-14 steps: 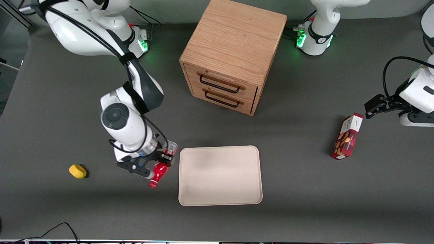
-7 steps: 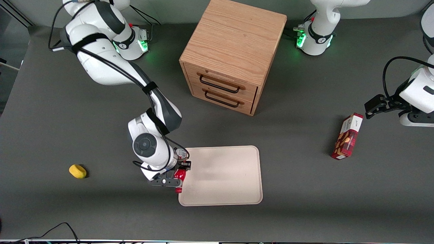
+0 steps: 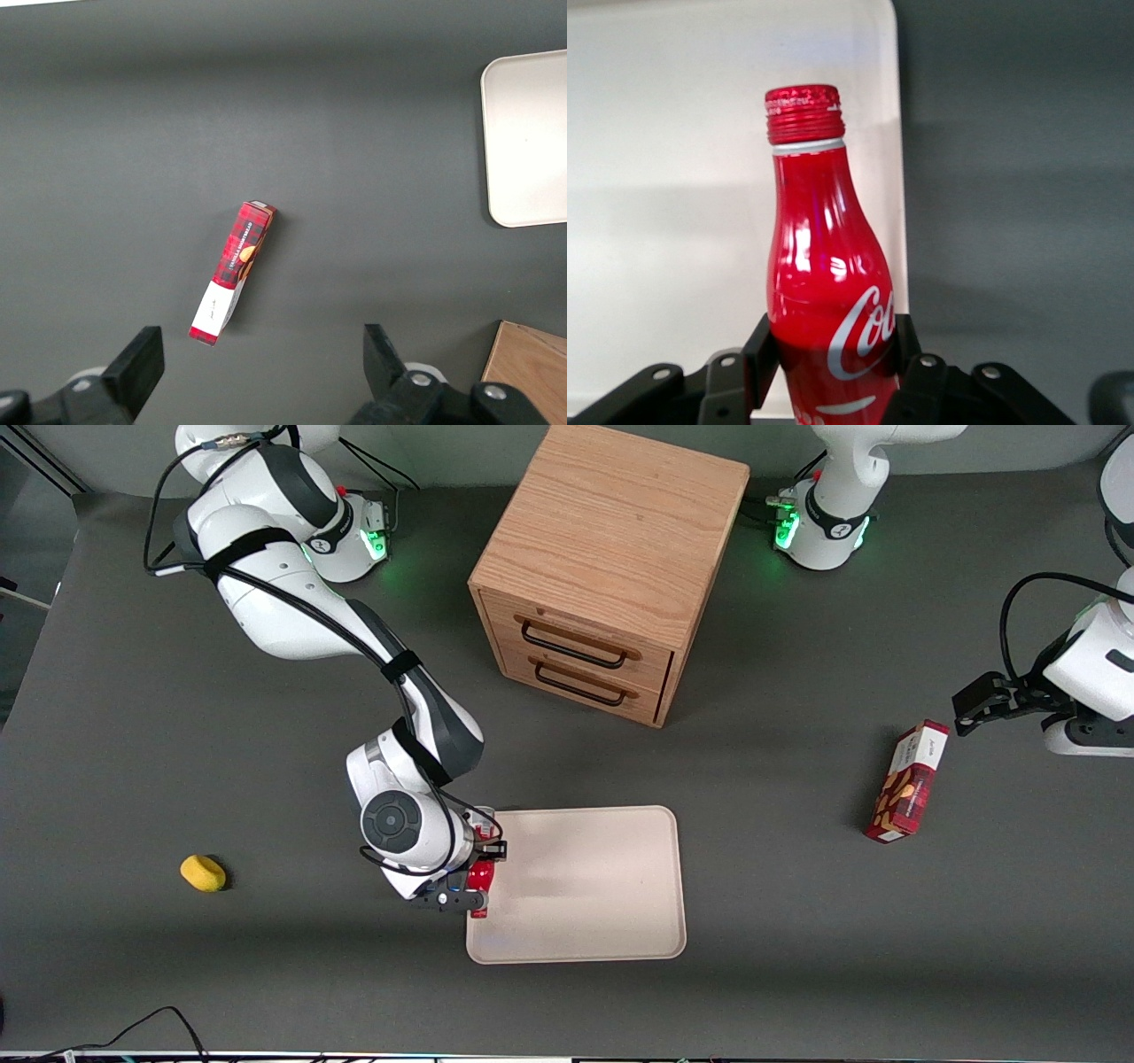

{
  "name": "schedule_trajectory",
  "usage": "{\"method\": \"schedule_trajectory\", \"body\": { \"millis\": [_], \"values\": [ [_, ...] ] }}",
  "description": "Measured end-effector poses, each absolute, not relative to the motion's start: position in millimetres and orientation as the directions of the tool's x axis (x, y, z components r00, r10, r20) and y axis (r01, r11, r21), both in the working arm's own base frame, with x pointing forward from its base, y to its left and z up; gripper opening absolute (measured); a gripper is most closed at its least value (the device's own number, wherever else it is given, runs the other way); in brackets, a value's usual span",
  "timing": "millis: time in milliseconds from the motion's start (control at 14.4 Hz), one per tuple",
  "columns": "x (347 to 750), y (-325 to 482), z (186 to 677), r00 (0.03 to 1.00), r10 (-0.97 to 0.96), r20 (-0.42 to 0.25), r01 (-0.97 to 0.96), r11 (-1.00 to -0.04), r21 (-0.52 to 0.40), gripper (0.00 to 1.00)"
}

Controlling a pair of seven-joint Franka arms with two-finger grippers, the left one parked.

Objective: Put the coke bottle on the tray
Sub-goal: 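Lower the bottle onto the tray and open the right gripper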

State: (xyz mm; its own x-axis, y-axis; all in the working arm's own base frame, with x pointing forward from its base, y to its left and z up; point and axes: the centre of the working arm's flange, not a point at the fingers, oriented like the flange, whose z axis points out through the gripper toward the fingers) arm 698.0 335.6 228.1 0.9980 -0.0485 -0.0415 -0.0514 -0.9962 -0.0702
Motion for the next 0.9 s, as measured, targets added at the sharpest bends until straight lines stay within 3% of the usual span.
{"method": "schedule_trajectory", "body": {
  "millis": [765, 904],
  "values": [
    [707.6, 334.4, 201.3, 0.999, -0.035, 0.016, -0.033, -0.995, -0.096, 0.56],
    [708.2, 334.4, 199.4, 0.999, -0.035, 0.022, -0.033, -0.995, -0.097, 0.61]
  ]
}}
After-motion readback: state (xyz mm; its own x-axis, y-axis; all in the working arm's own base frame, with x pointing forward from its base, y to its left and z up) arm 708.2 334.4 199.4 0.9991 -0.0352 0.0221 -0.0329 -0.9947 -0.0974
